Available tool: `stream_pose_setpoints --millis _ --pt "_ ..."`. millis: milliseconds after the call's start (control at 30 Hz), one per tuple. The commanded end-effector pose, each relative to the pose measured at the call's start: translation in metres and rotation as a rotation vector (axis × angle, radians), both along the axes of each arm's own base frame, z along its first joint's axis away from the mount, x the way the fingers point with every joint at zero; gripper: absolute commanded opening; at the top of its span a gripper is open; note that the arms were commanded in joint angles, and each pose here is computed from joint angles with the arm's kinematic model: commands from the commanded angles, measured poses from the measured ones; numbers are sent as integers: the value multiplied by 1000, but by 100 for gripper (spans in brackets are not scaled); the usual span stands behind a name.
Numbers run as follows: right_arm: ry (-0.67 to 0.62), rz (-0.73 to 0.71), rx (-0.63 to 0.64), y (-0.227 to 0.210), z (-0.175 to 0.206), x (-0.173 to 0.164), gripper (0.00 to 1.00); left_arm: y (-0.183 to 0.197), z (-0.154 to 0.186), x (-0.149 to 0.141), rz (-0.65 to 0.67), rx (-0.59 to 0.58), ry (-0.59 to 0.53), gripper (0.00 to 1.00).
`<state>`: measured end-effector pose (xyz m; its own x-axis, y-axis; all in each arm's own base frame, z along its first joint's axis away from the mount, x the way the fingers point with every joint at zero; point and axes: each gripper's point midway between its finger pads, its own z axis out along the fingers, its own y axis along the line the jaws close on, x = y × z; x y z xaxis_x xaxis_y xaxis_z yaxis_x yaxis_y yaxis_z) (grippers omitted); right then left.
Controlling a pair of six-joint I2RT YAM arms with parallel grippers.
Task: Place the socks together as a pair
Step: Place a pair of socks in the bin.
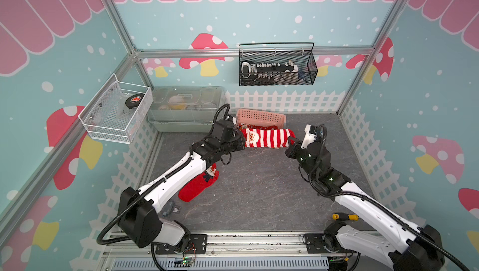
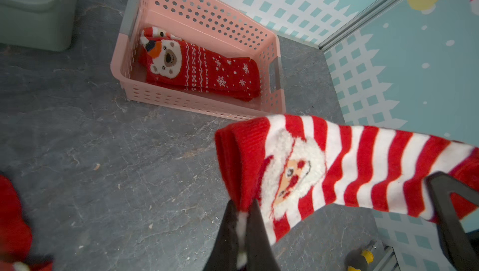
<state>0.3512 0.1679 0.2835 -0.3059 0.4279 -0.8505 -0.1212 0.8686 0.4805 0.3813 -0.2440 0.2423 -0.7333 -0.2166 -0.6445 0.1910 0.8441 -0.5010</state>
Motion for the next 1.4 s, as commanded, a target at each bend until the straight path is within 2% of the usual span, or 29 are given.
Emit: stream_pose_setpoints --millis 0,100,233,433,567,800,967,1067,1133,1167,1200,1267,1367 --pt "-60 -61 -72 3 10 31 0 0 -12 25 -69 65 22 0" --pt "-64 -53 -82 17 4 63 0 -5 -20 55 -79 102 35 0" --pt "-72 -80 -170 25 -14 104 0 -4 -38 91 -48 130 57 0" --pt "-81 -101 -191 30 -53 155 0 3 -67 132 -2 210 64 0" --pt "-53 -95 -214 39 -84 183 0 17 -87 155 24 249 115 0" --pt "-2 -139 -258 32 -117 188 0 15 -105 168 21 285 119 0" --pt "40 -109 -289 38 -128 193 5 15 -111 171 19 296 125 0" --pt "52 -118 -294 36 -129 192 17 13 -114 171 13 293 136 8" --pt "45 -105 -284 38 -123 192 28 8 -110 171 5 276 135 25" --pt "36 -89 -279 41 -117 192 34 4 -104 171 -2 270 128 40" --pt "30 -80 -274 43 -111 192 39 -1 -97 170 -11 271 120 47" --pt "29 -71 -265 45 -97 191 47 -3 -80 170 -16 279 97 54" --pt "23 -68 -262 41 -77 182 49 -22 -51 158 -44 265 55 60"
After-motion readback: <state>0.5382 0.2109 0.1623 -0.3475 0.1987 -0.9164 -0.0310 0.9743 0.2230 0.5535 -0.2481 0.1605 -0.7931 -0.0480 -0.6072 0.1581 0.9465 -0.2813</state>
